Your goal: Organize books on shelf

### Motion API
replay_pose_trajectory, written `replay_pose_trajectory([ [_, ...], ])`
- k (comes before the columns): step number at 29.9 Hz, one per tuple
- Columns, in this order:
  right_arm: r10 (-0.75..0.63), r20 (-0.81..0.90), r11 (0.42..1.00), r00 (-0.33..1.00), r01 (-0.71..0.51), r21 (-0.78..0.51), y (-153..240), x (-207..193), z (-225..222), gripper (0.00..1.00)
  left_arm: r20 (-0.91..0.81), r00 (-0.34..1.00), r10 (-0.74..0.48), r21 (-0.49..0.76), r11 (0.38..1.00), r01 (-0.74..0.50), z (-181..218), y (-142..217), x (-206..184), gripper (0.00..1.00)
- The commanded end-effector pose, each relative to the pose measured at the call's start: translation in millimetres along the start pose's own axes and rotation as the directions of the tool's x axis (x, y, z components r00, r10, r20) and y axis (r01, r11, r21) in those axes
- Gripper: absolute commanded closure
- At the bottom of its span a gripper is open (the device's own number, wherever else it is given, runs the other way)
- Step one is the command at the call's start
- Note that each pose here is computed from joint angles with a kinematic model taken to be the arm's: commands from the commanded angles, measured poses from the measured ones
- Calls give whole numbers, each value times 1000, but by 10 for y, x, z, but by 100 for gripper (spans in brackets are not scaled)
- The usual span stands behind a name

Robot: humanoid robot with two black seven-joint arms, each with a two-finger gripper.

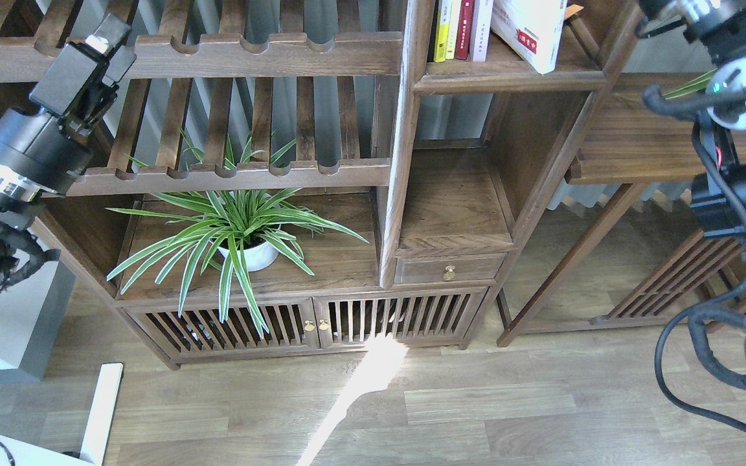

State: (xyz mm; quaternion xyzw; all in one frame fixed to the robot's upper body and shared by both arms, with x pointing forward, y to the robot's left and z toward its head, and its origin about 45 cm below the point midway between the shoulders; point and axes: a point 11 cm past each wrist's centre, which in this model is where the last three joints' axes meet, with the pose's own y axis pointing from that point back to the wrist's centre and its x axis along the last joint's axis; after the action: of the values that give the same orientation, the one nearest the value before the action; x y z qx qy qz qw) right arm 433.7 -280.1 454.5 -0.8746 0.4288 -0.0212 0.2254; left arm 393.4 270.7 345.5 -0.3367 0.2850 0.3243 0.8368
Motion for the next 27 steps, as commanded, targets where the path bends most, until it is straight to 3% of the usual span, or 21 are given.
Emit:
replay_pose_trajectory([
  [1,-80,-13,996,997,80,38,164,-8,-72,1,-6,995,-98,-15,995,98,6,-316,-250,2],
  [5,-24,-2,997,1000,24,68,342,137,-109,1,-16,984,-180,-22,984,179,-66,-558,-474,2],
  [13,158,119,984,980,-166,61,1046,485,286,1,-43,969,-245,4,969,246,-416,-765,-662,2],
  [27,138,258,986,956,-158,59,934,290,657,1,-55,969,-239,120,962,244,-832,-778,-657,2],
])
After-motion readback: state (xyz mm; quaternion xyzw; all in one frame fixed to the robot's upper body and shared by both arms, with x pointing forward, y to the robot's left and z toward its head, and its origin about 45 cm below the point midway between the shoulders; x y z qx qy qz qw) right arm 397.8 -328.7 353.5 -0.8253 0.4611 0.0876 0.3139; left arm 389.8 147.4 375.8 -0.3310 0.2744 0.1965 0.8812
